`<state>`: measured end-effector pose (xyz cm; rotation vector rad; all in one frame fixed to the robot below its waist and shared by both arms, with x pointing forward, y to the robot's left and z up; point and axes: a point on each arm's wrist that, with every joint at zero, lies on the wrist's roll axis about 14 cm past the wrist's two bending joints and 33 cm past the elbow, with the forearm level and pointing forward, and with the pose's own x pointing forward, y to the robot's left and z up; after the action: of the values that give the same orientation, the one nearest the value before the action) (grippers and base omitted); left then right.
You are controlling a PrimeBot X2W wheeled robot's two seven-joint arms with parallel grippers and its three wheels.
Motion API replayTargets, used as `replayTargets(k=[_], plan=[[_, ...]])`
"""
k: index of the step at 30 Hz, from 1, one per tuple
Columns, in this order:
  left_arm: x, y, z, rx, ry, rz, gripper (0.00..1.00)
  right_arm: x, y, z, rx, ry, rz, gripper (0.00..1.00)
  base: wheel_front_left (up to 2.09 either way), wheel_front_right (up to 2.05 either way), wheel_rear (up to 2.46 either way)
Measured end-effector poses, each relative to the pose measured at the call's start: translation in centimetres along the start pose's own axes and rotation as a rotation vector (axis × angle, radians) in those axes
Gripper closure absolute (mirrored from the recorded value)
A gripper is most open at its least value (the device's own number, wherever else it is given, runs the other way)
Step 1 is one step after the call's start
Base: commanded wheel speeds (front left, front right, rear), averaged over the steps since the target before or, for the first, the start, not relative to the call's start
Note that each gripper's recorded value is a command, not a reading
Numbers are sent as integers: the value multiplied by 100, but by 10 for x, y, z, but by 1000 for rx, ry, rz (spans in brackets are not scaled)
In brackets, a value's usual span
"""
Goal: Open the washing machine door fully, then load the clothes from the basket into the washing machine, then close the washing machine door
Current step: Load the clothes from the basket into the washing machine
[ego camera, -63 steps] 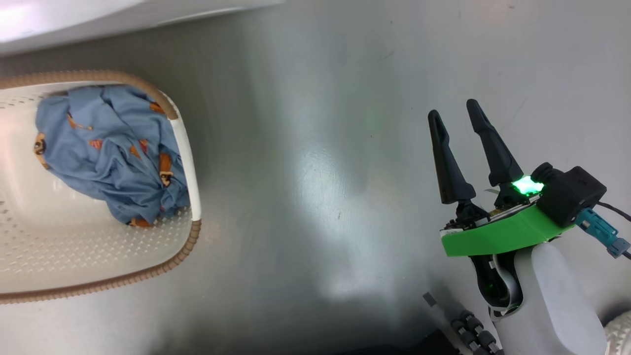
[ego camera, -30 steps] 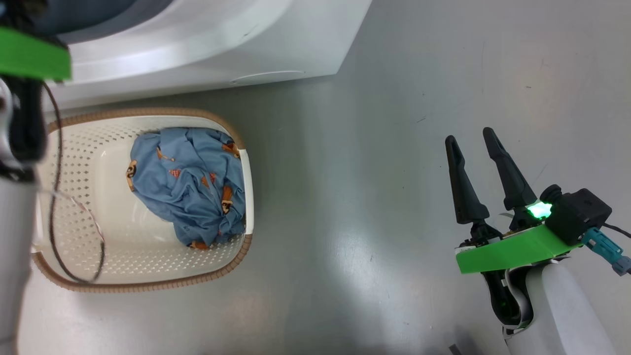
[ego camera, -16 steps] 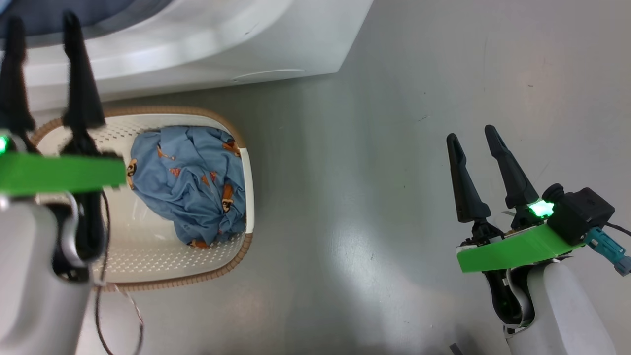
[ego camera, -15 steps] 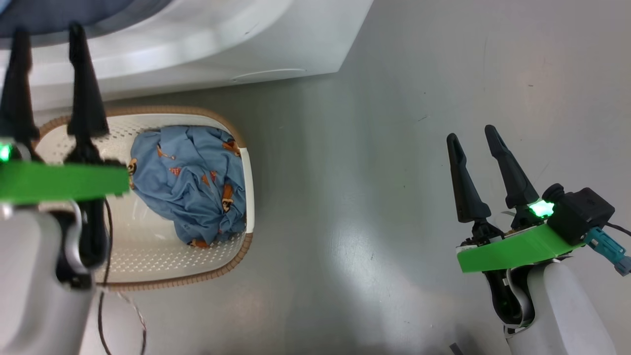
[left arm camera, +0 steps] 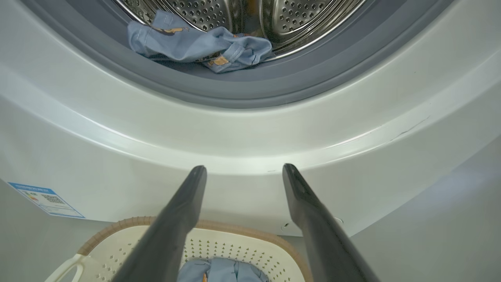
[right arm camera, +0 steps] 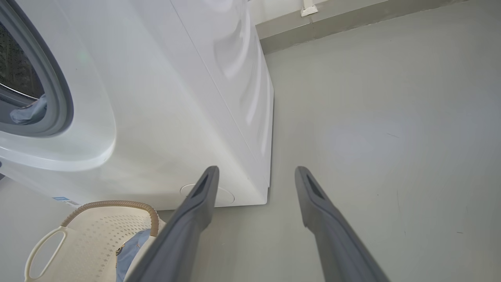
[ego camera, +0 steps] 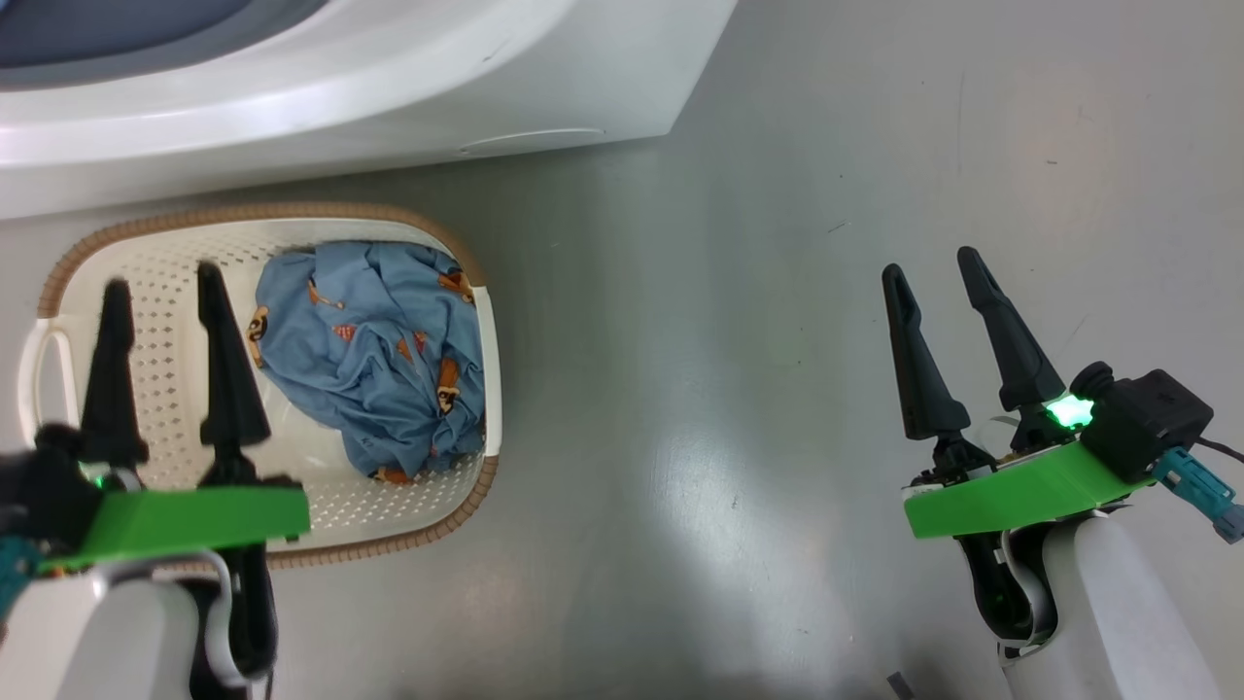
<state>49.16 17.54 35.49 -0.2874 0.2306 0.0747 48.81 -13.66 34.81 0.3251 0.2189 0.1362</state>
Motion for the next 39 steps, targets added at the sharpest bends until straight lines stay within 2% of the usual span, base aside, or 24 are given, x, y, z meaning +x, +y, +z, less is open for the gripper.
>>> replayTargets(k=[12,24,29,33,39], plan=[[-42,23,-37,-7,109,93,0,0,3,-2,-2,8,11,0,0,0,0],[-43,25,-39,-2,106,86,0,-1,3,-4,-2,15,11,0,0,0,0],[-33,24,-29,30,98,50,0,-2,4,-3,-1,14,12,0,0,0,0],[-5,19,4,73,45,-5,0,-3,3,-3,-1,17,11,0,0,0,0],[37,-7,53,122,32,-110,0,-5,6,-3,1,21,14,0,0,0,0]])
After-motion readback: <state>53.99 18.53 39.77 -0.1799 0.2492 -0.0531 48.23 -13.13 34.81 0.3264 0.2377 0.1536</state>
